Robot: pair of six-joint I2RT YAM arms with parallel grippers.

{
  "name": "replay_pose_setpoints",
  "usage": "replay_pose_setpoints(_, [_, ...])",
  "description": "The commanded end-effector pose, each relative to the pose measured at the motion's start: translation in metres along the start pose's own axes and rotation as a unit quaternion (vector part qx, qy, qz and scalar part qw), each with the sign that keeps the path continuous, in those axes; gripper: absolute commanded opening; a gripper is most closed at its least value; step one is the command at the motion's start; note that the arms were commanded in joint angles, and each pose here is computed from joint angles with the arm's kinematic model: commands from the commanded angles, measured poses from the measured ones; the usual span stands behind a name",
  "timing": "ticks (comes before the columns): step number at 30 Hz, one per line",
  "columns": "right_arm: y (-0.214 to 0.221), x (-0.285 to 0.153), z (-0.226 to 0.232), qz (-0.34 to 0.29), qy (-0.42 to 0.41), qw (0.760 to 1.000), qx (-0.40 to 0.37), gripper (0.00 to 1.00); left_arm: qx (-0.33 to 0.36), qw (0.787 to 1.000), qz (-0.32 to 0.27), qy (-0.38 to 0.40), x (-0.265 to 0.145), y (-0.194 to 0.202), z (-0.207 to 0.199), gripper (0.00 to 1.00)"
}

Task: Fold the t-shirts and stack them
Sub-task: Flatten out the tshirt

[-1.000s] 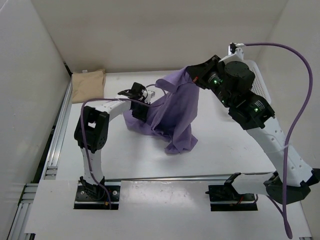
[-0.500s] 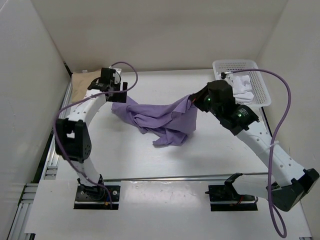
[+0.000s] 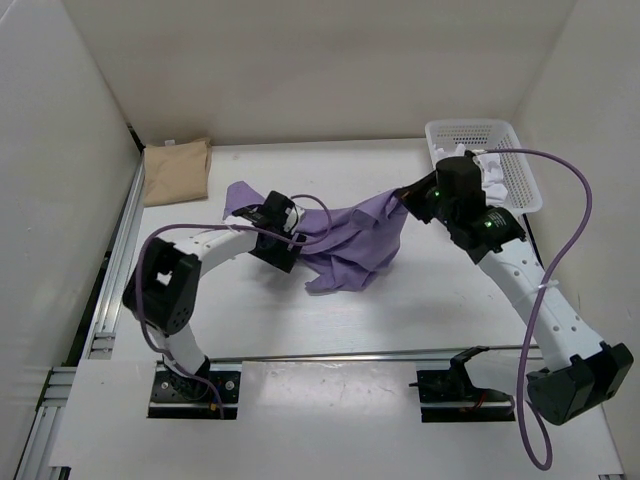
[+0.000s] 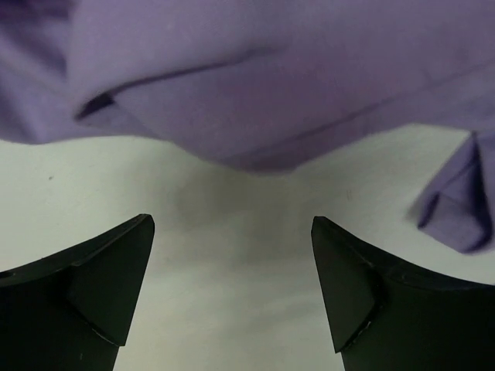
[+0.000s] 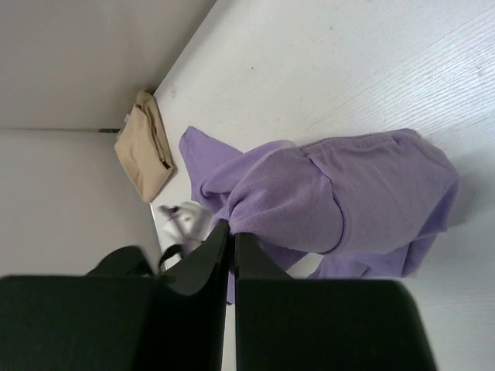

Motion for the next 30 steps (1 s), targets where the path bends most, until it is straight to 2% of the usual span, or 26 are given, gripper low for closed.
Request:
replay_pose_setpoints(1, [-0.016, -0.021, 0.018, -0.021, -0.045, 0.999, 0.019, 0.00, 0.010, 0.998, -0.062, -0.016, -0.015, -0.048, -0.004, 0.94])
replay_pose_setpoints(3, [-0.018, -0.023, 0.015, -0.025, -0.045, 0.998, 0.021, 0.00, 0.021, 0.997, -0.072, -0.020, -0.012, -0.060, -0.012, 0.94])
replay_pose_setpoints(6, [-0.019, -0.026, 0.010, -0.026, -0.045, 0.998, 0.024, 0.00, 0.035, 0.997, -0.053, -0.036, 0.007, -0.058, -0.018, 0.94])
replay_pose_setpoints(8, [-0.021, -0.027, 0.007, -0.029, -0.043, 0.998, 0.026, 0.00, 0.036, 0.997, -0.042, -0.053, 0.020, -0.057, -0.014, 0.93])
replay_pose_setpoints(13, [-0.026, -0.036, 0.007, -0.037, -0.050, 0.998, 0.024, 0.00, 0.034, 0.991, -0.057, -0.120, 0.023, -0.075, 0.003, 0.88])
replay_pose_setpoints(14, [-0.026, -0.036, 0.007, -0.037, -0.050, 0.998, 0.024, 0.00, 0.035, 0.991, -0.052, -0.120, 0.027, -0.073, 0.002, 0.85])
replay_pose_setpoints(15, [-0.024, -0.034, 0.004, -0.035, -0.046, 0.998, 0.024, 0.00, 0.033, 0.989, -0.056, -0.132, 0.024, -0.077, 0.006, 0.74])
replay_pose_setpoints(18, [-0.025, -0.038, 0.005, -0.037, -0.050, 0.998, 0.024, 0.00, 0.031, 0.985, -0.061, -0.157, 0.027, -0.083, 0.013, 0.55])
replay_pose_setpoints(19, [-0.025, -0.038, 0.005, -0.037, -0.050, 0.998, 0.024, 0.00, 0.027, 0.985, -0.053, -0.160, 0.032, -0.081, 0.018, 0.42])
replay_pose_setpoints(20, [-0.028, -0.037, 0.004, -0.041, -0.048, 0.998, 0.022, 0.00, 0.017, 0.984, -0.065, -0.167, 0.027, -0.091, 0.026, 0.36])
replay_pose_setpoints(22, [-0.027, -0.037, 0.001, -0.039, -0.044, 0.998, 0.016, 0.00, 0.002, 0.982, -0.068, -0.174, 0.024, -0.094, 0.040, 0.15])
replay_pose_setpoints(23, [-0.027, -0.037, 0.001, -0.040, -0.043, 0.998, 0.010, 0.00, -0.005, 0.981, -0.073, -0.177, 0.020, -0.096, 0.045, 0.10])
replay_pose_setpoints(28, [-0.048, -0.021, -0.004, -0.056, -0.027, 0.998, 0.001, 0.00, -0.062, 0.970, -0.132, -0.192, -0.033, -0.117, 0.091, 0.10])
replay_pose_setpoints(30, [-0.058, -0.011, 0.008, -0.042, -0.040, 0.998, -0.026, 0.00, -0.103, 0.955, -0.167, -0.221, -0.062, -0.134, 0.131, 0.10])
Point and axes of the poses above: each gripper's point midway between its finger pads, its own x axis out along the fingers, its own z axis along the line the jaws close on, y = z × x, the point moved 1 cm from there along -x, back along the fingers, and after that the axes turned 2 degrees about x, right-handed, at the moved point
